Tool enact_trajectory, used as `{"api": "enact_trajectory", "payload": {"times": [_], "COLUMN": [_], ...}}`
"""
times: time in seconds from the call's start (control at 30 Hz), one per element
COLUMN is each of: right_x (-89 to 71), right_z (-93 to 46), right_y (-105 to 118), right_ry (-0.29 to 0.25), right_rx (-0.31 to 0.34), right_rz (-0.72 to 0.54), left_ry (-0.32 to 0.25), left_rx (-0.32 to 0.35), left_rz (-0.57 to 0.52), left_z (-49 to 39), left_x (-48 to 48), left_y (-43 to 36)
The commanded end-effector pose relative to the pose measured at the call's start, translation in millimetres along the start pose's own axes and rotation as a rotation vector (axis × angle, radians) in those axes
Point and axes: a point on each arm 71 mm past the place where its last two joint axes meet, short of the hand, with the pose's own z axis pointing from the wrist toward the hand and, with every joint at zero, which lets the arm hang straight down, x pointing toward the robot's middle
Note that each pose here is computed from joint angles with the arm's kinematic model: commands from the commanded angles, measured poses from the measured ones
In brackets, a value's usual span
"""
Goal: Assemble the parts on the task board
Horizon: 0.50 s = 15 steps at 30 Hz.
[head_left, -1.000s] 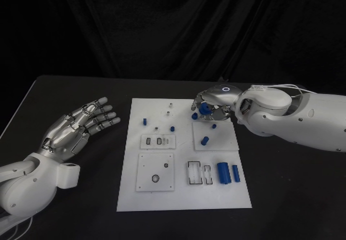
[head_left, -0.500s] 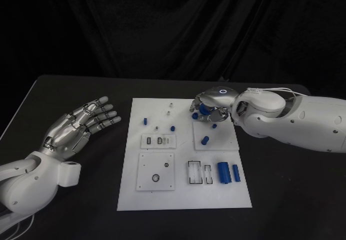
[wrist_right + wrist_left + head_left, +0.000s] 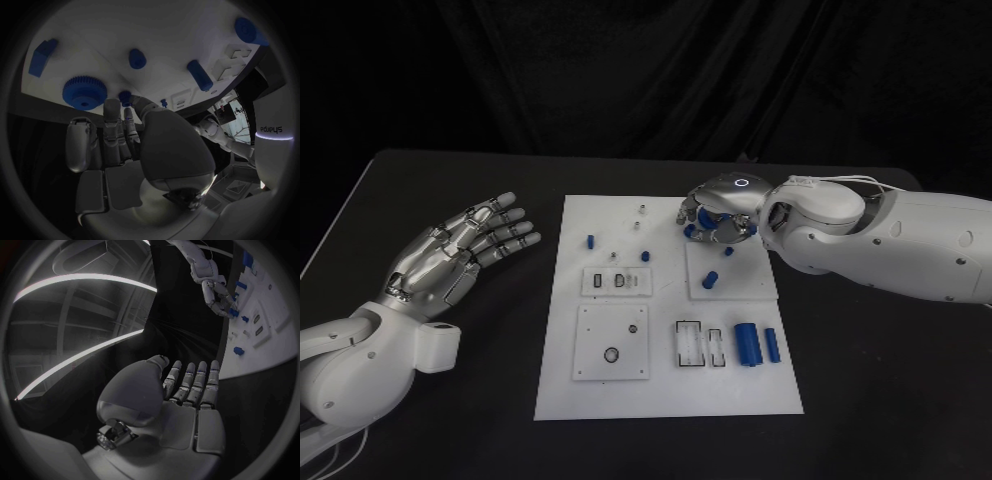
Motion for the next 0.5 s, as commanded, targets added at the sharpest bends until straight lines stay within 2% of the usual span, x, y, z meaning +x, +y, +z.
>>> {"api": "enact_trajectory", "payload": {"times": [0.03,0.5], "right_x": [0.5,4.6], "right_z": [0.2,1.0], "right_y": [0.6,-1.0], "right_ry": [-0.01,0.037], "right_rx": [-0.004,0.01], "right_rz": [-0.008,-0.011], "left_ry": [0.013,0.012], "left_rx": [0.29,0.277], "left_rz": [-0.018,-0.024], "left_z": [-1.8,-0.3], "left_x": [0.9,-1.2], "left_y": [-20.7,-18.4]}}
